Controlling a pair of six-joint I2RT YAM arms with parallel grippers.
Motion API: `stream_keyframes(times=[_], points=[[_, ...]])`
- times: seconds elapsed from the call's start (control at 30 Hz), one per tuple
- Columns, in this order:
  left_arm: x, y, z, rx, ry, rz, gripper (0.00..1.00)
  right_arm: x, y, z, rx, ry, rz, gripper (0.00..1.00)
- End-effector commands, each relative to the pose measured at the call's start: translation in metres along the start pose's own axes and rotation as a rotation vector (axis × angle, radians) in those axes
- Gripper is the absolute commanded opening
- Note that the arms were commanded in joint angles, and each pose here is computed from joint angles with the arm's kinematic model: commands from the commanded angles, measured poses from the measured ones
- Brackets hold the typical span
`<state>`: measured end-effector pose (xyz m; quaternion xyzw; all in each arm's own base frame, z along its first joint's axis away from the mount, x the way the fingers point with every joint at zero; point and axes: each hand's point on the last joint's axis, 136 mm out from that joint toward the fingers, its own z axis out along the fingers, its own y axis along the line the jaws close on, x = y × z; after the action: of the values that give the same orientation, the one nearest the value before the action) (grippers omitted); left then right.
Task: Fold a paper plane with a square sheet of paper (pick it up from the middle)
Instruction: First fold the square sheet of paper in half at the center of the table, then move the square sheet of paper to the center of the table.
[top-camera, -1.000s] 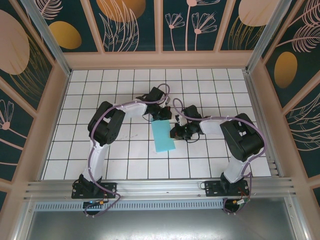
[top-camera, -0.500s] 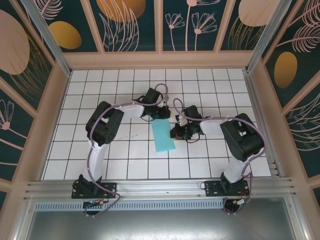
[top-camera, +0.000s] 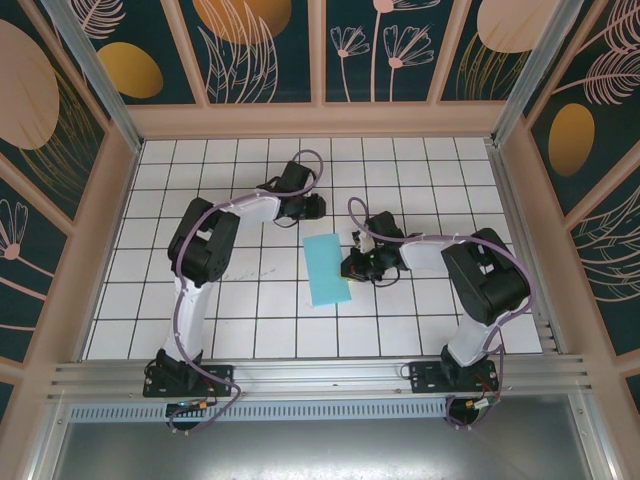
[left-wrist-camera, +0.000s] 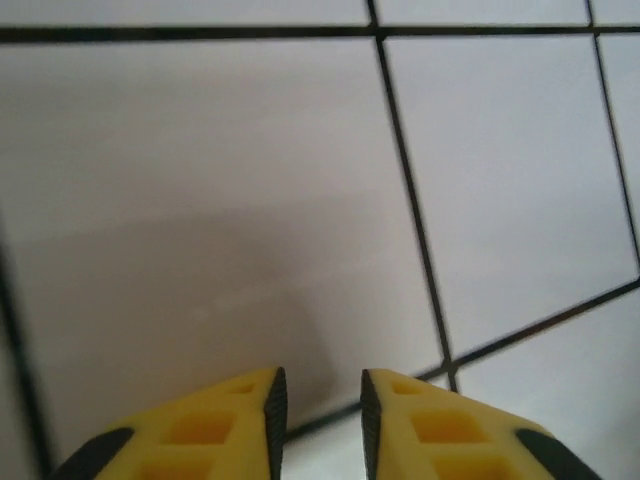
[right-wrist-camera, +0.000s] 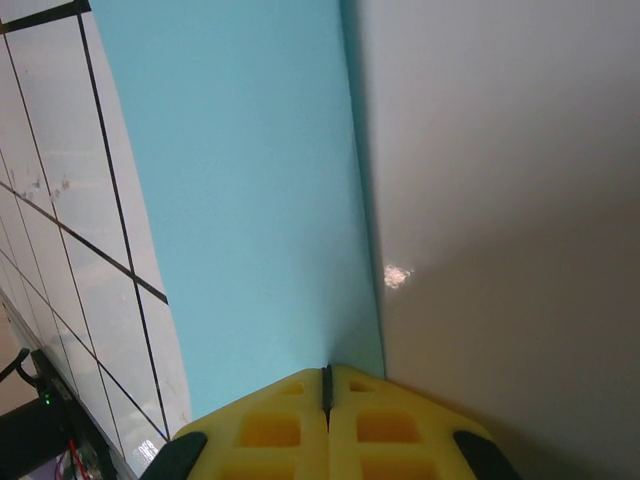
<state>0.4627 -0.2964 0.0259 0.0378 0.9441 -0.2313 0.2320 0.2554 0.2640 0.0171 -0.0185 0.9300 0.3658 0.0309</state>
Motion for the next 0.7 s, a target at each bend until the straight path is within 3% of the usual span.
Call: stream_keyframes(times=[0.0, 0.17, 0.33, 0.47, 0.67], points=[[-0.009, 0.015, -0.046, -0.083, -0.069, -0.131, 0.37, -0.008, 0.017, 0.006, -0.013, -0.037, 0.043, 0.00], [0.015, 0.030, -0.091, -0.105, -0.106, -0.258, 0.52, -0.032, 0.038, 0.011, -0.049, -0.094, 0.067, 0.00], [0.046, 0.033, -0.123, -0.065, -0.114, -0.359, 0.64, -0.053, 0.052, -0.010, -0.046, -0.168, 0.017, 0.00], [0.074, 0.031, -0.133, 0.009, -0.092, -0.438, 0.72, -0.065, 0.044, -0.016, -0.006, -0.192, 0.012, 0.01], [0.095, 0.022, -0.135, 0.102, -0.040, -0.520, 0.79, -0.069, 0.031, 0.003, 0.044, -0.147, 0.028, 0.14]])
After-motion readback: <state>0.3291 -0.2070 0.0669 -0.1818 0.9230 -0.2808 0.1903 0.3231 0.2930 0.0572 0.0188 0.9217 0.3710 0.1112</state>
